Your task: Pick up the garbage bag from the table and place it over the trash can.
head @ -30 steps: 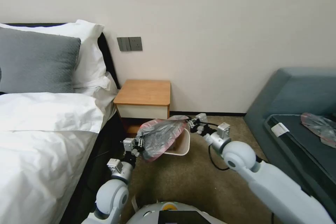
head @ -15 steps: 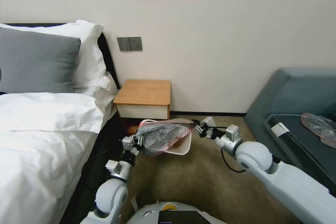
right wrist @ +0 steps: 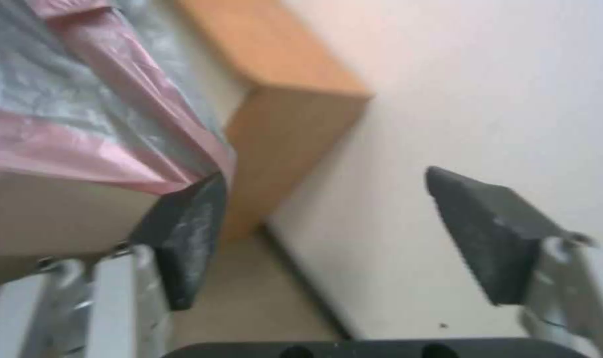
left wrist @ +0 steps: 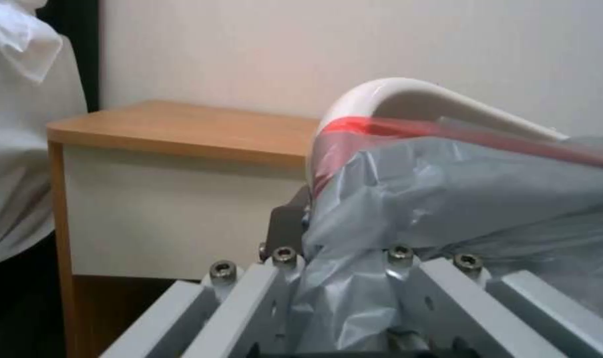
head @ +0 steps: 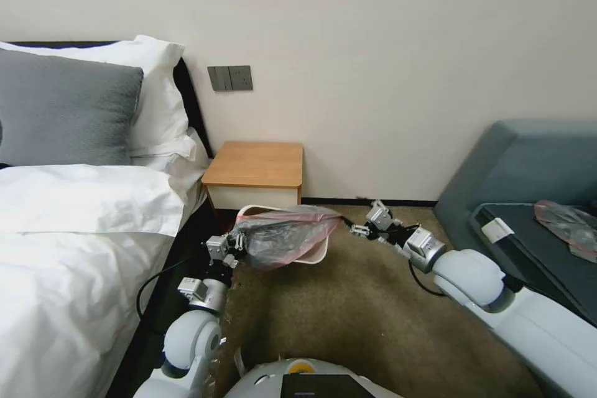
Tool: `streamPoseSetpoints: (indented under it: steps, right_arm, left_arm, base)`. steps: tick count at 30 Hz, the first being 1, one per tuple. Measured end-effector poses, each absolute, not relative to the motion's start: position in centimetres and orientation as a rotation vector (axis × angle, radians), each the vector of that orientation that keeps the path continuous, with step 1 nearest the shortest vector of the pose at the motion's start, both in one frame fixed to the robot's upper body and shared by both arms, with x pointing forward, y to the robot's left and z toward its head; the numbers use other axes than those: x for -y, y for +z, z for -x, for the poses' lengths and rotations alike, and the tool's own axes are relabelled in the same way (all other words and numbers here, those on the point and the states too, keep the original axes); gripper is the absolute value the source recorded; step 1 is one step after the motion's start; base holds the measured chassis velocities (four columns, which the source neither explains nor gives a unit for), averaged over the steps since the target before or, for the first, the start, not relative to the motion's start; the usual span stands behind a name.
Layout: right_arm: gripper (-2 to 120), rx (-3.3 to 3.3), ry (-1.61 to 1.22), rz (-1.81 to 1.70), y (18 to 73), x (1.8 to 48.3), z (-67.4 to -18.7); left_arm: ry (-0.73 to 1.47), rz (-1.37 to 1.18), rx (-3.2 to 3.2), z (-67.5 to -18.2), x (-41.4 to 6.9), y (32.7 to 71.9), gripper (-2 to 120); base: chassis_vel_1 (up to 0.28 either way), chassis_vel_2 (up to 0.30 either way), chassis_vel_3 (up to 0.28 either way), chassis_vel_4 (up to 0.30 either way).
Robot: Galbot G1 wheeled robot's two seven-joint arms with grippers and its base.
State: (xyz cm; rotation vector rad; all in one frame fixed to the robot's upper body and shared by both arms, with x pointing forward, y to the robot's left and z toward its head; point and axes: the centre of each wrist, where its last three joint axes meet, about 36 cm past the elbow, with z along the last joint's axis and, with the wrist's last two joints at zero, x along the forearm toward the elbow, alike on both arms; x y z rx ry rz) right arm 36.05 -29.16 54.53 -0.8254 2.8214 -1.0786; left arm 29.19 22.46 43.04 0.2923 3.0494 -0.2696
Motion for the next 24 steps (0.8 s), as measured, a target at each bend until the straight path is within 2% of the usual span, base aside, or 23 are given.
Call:
streamPoseSetpoints:
  steps: [1,4,7,24]
  right_arm:
    - [80,-2.821,-1.079,0.825,54.5,29.2,-36.0]
    - [95,-2.763,-1.060,0.802,55.2,28.2,-35.2]
    - [99,-2.749,-1.017,0.829,55.3,27.7,-34.9]
    - [100,-2.643,-0.993,0.936,53.6,27.0,-36.1]
  left_arm:
    - [-0.270,-0.292,-3.049,-29.2,-22.5,43.0,6]
    - [-0.264,-0.288,-3.059,-29.3,-22.5,42.9,6]
    - [-0.266,-0.295,-3.062,-29.3,-22.3,42.9,6]
    - [-0.166,-0.370,-3.047,-29.4,-21.6,43.2,6]
  base:
    - [0.000,0.000,0.000,0.000]
    - [0.000,0.000,0.000,0.000]
    - [0.000,0.000,0.000,0.000]
    - [0.000,0.000,0.000,0.000]
